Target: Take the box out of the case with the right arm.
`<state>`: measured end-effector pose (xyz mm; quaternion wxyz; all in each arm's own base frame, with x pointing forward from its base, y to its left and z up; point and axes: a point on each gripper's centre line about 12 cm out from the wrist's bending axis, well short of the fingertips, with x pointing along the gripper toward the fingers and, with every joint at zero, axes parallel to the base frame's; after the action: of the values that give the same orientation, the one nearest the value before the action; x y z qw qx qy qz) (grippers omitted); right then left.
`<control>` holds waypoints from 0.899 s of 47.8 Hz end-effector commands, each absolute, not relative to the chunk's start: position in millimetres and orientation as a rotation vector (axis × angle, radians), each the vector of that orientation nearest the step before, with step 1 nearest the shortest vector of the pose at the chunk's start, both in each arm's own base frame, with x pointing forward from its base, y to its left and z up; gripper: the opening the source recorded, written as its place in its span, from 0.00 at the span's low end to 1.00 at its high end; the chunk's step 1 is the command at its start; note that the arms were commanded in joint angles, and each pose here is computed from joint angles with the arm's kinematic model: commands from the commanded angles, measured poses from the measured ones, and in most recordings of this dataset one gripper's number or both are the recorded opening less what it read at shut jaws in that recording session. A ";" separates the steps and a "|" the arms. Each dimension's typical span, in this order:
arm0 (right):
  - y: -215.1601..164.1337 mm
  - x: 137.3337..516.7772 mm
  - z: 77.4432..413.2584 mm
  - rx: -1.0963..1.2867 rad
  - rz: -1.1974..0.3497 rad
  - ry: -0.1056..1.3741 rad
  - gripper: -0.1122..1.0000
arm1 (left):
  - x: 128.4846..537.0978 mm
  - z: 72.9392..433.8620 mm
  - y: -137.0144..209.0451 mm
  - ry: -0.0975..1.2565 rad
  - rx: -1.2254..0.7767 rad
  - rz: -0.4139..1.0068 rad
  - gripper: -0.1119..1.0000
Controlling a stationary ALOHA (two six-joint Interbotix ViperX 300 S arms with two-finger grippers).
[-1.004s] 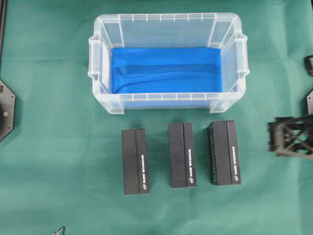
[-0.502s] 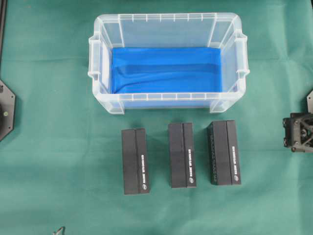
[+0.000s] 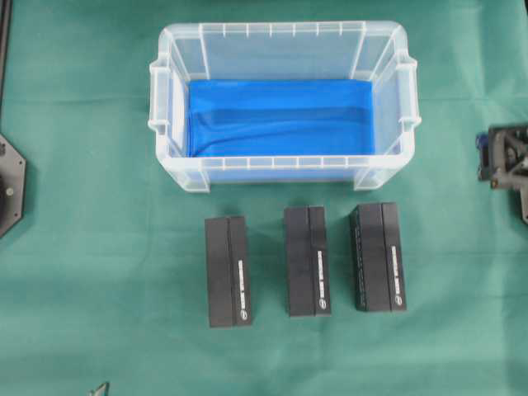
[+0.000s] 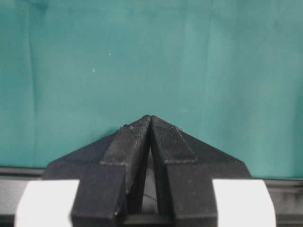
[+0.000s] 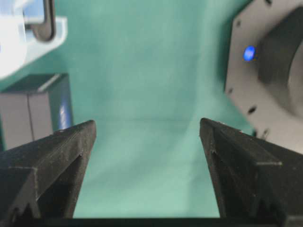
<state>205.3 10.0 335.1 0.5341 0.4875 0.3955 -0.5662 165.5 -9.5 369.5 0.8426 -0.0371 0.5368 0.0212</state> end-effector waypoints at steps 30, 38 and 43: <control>-56.7 203.2 340.5 1.155 -1.321 0.909 0.86 | 166.8 376.3 -9.0 1.112 -0.077 0.046 0.10; -56.7 203.0 339.6 1.154 -1.323 0.911 0.86 | 166.6 375.7 -9.2 1.115 -0.078 0.045 0.10; -56.5 202.9 339.1 1.154 -1.323 0.914 0.86 | 166.7 376.2 -9.0 1.113 -0.077 0.046 0.10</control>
<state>203.1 -56.4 335.4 0.5448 0.4830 0.3908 -0.5632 165.3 -9.5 369.4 0.8422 -0.0370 0.5374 0.0212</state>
